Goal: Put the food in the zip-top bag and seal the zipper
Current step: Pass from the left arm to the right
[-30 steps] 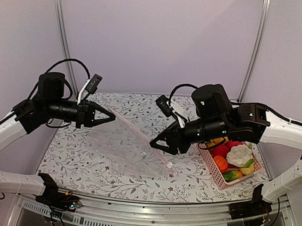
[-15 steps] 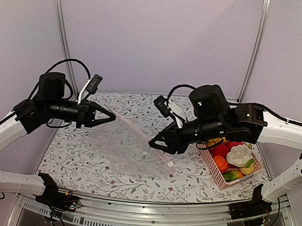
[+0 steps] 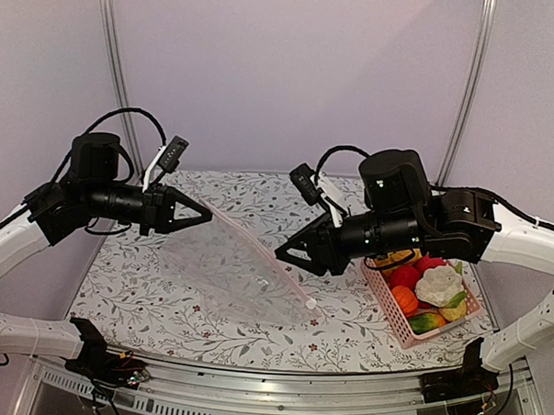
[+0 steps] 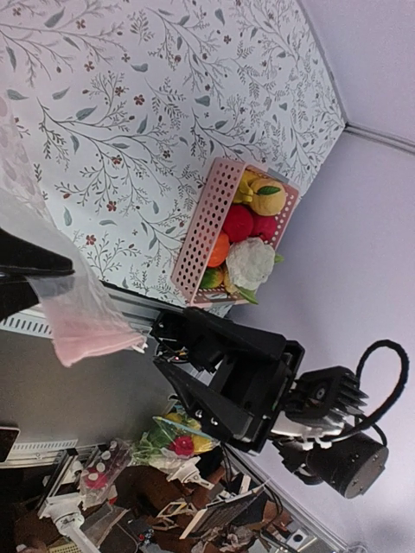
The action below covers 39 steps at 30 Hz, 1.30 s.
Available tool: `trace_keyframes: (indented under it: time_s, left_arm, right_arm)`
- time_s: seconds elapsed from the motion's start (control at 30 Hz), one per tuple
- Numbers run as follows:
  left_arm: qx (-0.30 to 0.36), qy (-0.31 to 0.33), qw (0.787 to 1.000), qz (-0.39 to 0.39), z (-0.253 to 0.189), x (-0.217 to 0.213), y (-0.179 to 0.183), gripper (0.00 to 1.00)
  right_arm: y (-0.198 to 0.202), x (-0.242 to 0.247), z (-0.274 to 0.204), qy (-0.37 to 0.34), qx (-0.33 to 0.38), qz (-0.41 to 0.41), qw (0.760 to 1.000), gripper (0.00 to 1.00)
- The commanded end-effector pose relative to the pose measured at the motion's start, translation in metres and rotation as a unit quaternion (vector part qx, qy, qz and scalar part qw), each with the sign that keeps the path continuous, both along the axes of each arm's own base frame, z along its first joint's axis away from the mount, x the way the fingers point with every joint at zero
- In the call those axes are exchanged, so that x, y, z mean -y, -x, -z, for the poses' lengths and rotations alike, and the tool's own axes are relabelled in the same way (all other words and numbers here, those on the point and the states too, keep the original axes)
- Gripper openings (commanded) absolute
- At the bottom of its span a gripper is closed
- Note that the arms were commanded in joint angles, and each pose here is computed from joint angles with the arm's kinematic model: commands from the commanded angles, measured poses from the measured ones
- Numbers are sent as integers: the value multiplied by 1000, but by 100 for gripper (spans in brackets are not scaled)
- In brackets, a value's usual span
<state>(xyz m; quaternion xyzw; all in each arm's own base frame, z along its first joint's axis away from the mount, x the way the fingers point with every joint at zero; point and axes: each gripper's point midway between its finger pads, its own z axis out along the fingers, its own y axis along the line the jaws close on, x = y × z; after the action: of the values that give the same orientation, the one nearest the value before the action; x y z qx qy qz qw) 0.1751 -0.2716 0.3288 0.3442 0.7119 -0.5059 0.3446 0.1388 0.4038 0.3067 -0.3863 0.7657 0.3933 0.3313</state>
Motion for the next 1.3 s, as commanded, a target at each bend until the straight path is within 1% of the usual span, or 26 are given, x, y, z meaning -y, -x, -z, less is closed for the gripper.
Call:
trace_keyframes:
  time_s: [0.0,0.3,1.27]
  left_arm:
    - [9,1,1000,3,-2,1,3,0]
    - [10,1,1000,1,-3,0,3,0]
    - [10,1,1000,0,-4,0,3,0]
  right_arm:
    - [-1,0,-17,-21,11,5,1000,43]
    - [-1,-4,-1,0,0,2,1000,40]
    - [0,-10,14,17,-11,-7,1000,33]
